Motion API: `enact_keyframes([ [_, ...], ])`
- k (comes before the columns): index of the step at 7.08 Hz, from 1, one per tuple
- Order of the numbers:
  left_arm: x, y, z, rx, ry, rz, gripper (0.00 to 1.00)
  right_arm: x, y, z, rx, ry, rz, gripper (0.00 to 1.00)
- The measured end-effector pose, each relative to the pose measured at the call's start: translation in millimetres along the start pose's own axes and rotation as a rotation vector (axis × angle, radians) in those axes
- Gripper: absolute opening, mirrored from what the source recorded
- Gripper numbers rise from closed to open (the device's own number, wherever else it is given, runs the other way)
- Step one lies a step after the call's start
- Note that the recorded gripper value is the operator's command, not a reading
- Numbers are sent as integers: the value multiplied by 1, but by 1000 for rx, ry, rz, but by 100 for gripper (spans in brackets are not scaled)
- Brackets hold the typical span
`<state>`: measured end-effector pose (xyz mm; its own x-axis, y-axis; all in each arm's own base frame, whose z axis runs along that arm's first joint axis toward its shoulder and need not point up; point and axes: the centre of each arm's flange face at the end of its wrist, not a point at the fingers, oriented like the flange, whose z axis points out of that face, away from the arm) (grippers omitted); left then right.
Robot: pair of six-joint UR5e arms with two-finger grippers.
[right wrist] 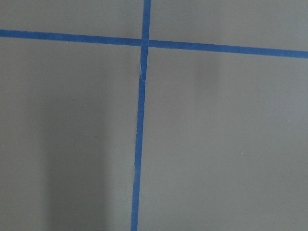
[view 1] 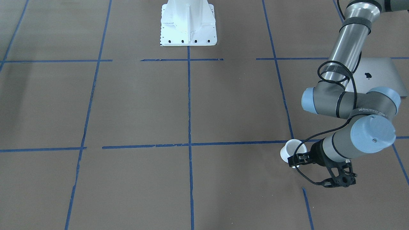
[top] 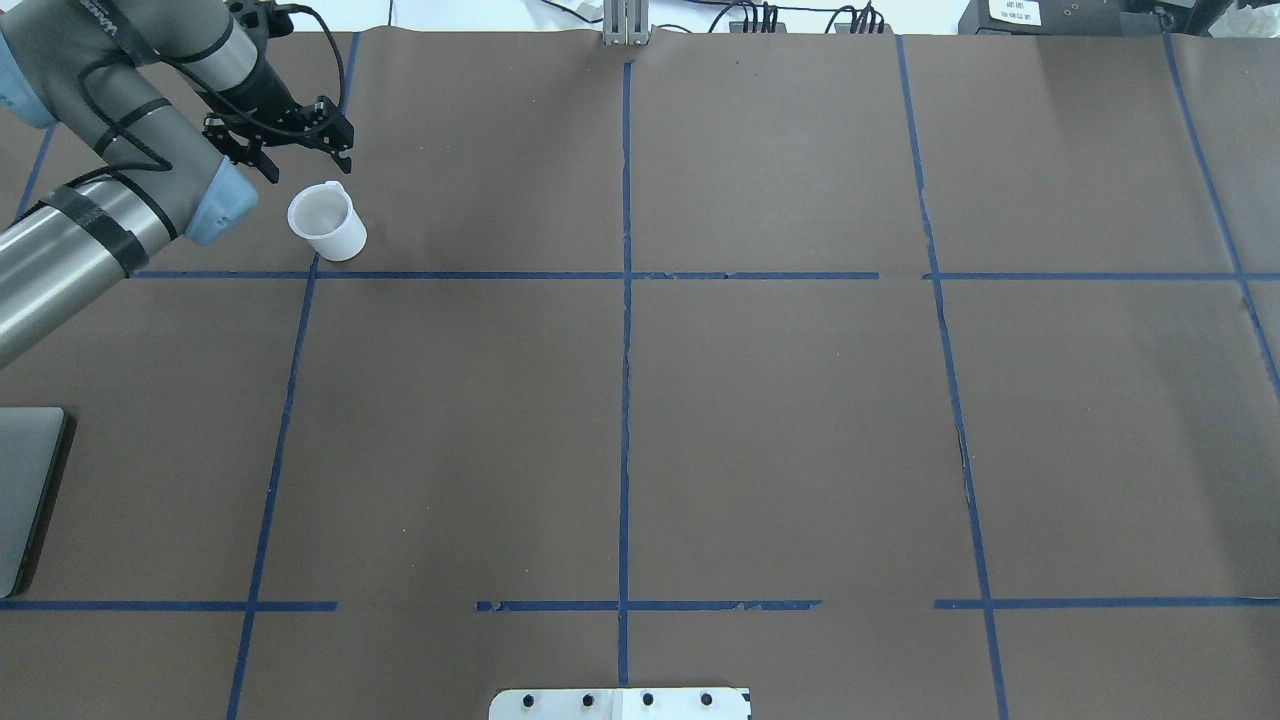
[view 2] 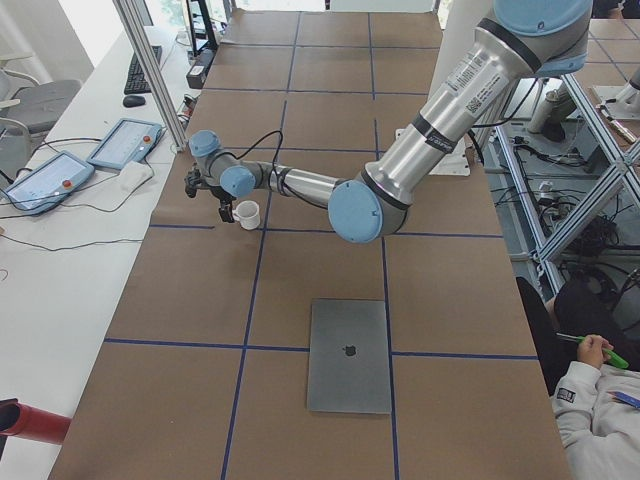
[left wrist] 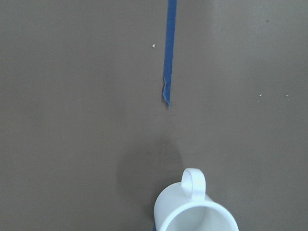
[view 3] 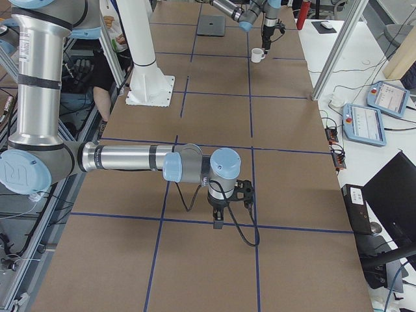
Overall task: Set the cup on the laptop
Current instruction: 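Move the left gripper down over the white mug and close on it, then lift the white mug with the left gripper and carry it toward the laptop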
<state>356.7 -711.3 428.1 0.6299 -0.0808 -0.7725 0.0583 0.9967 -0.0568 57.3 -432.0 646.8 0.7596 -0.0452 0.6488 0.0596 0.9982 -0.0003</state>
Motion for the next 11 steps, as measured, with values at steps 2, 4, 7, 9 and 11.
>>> enact_keyframes([
  [2,6,7,20,20,-30,19,52,0,0,0,0,0,0,100],
  [4,7,11,27,21,-40,33,0,0,0,0,0,0,0,100],
  [7,7,9,21,28,-38,34,0,0,0,0,0,0,0,100],
  [9,-14,18,-3,56,-21,30,0,0,0,0,0,0,0,100],
  [11,-67,52,-27,79,-19,67,0,0,0,0,0,0,0,100],
])
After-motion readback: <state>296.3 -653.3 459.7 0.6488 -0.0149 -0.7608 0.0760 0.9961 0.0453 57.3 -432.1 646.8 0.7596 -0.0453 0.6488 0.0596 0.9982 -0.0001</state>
